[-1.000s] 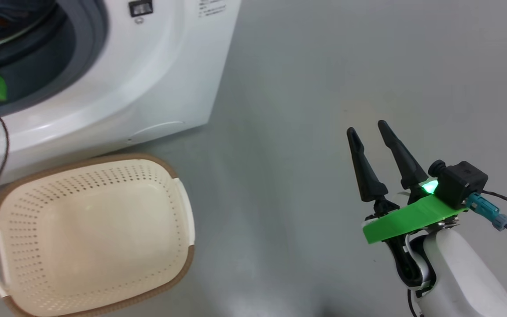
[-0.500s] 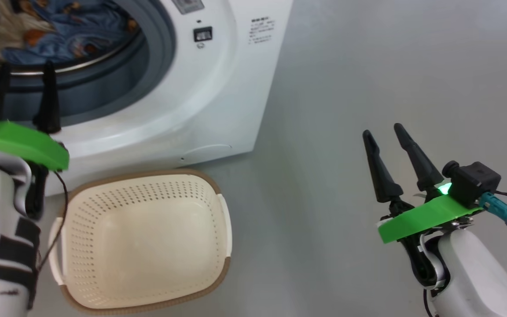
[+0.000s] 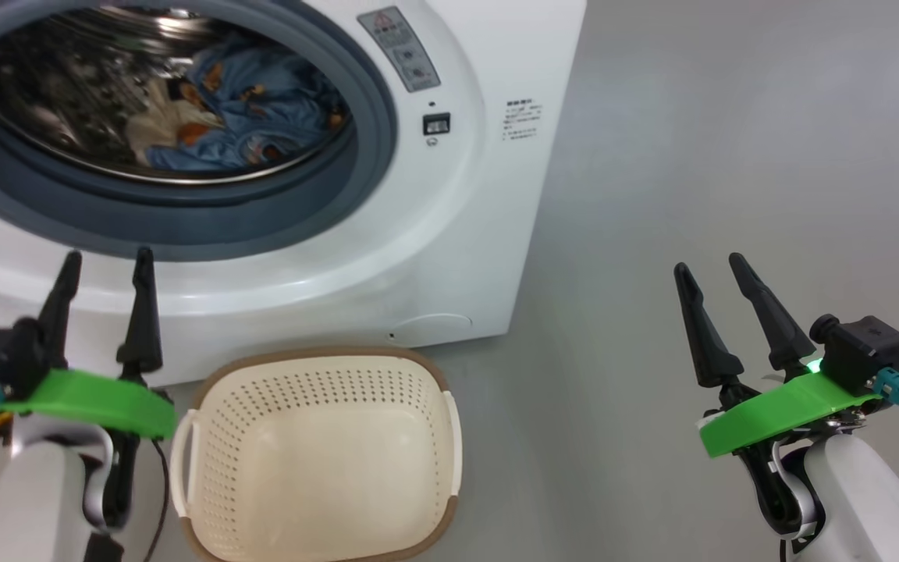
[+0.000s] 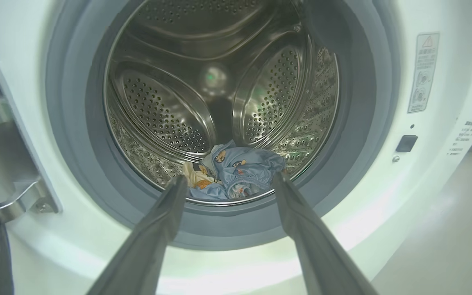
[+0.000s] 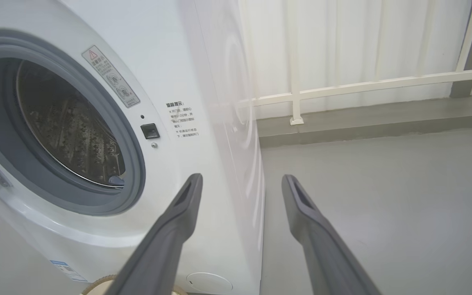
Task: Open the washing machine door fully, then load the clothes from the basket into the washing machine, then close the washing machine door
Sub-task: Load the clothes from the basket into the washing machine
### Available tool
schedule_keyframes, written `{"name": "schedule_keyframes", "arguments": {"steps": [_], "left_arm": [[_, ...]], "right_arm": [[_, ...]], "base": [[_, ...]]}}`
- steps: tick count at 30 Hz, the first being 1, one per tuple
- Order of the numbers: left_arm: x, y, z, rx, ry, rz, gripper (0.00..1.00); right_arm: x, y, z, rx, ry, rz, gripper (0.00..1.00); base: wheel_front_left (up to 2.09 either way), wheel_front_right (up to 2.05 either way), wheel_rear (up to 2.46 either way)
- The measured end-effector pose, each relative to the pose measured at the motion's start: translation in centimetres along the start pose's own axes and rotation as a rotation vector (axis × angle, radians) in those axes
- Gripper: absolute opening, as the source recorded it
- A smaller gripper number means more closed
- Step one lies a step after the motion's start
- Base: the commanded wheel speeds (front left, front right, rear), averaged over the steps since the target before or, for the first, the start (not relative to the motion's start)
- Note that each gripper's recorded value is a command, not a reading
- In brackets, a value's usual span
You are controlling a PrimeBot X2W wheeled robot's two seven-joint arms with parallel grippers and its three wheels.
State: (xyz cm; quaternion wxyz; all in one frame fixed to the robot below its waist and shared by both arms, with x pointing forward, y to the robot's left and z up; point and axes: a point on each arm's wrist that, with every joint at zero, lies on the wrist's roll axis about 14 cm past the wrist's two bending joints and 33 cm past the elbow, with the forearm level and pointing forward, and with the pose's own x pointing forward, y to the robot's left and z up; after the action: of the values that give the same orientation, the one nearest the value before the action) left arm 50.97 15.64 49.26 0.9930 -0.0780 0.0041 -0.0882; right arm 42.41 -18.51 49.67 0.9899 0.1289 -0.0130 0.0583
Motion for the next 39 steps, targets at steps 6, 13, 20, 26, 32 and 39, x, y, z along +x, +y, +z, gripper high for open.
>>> {"name": "schedule_keyframes", "arguments": {"steps": [6, 13, 20, 26, 32, 39], "left_arm": [[-3.5, 0.7, 0.8, 0.008, -0.027, 0.035, 1.0], [-6.8, 1.6, 1.3, 0.001, -0.047, 0.085, 1.0], [-9.6, 1.6, 0.9, -0.024, -0.048, 0.121, 1.0], [-11.1, 1.7, 0.8, -0.026, -0.05, 0.137, 1.0], [-11.6, 1.6, 1.4, -0.042, -0.069, 0.144, 1.0], [-12.3, 0.8, 0.4, -0.031, -0.028, 0.106, 1.0]], "right_arm": [[-0.1, 1.2, 0.9, 0.005, -0.025, 0.034, 1.0], [-0.7, 2.0, 1.7, 0.005, -0.044, 0.057, 1.0], [-1.8, 1.9, 2.0, -0.004, -0.047, 0.058, 1.0], [-1.9, 2.1, 2.8, -0.012, -0.066, 0.069, 1.0], [-2.0, 2.3, 3.2, -0.014, -0.074, 0.079, 1.0], [-2.5, 2.4, 2.7, -0.021, -0.058, 0.087, 1.0]], "base": [[0.0, 0.0, 0.0], [0.0, 0.0, 0.0], [0.0, 0.0, 0.0], [0.0, 0.0, 0.0], [0.0, 0.0, 0.0], [0.0, 0.0, 0.0]]}}
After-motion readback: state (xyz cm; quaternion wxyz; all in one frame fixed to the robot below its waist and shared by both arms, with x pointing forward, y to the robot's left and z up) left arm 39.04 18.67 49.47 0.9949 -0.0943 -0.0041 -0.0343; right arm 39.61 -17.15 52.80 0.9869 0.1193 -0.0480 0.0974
